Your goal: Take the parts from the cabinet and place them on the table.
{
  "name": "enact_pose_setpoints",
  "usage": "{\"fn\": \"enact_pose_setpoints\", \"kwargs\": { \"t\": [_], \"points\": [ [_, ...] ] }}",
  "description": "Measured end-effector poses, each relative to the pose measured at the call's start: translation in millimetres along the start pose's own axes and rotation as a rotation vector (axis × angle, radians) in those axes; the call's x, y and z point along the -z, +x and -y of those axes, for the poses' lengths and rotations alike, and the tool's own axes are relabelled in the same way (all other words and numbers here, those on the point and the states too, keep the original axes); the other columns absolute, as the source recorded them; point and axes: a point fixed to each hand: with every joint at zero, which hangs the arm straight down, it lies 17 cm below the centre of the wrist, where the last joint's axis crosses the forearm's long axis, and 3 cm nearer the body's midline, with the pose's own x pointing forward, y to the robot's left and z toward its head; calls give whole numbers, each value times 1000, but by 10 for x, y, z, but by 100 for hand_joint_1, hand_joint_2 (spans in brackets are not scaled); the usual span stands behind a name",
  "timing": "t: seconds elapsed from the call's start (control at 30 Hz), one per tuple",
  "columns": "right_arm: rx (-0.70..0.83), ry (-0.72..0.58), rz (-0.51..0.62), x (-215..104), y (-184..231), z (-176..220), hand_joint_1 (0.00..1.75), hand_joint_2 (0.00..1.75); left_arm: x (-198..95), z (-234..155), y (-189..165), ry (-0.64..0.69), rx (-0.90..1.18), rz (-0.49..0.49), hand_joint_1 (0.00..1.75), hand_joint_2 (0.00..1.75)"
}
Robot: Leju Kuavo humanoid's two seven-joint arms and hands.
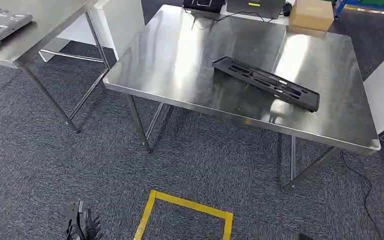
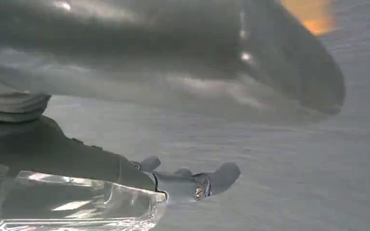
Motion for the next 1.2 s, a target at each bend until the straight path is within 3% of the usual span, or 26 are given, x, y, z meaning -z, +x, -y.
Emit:
{"fn": "enact_pose_setpoints", "kwargs": {
  "t": [0.13, 0.47, 1.2],
  "points": [
    [-183, 114, -152, -162, -551, -339, 0, 0, -10, 72, -66, -4, 6, -14, 0, 0],
    [-428, 231, -146, -296, -720, -603, 0, 0, -26, 218, -121, -18, 10, -23, 0, 0],
    [-537, 275, -132, -348, -767, -691, 0, 0, -89, 480, -279, -15, -22, -50, 0, 0]
  ]
}}
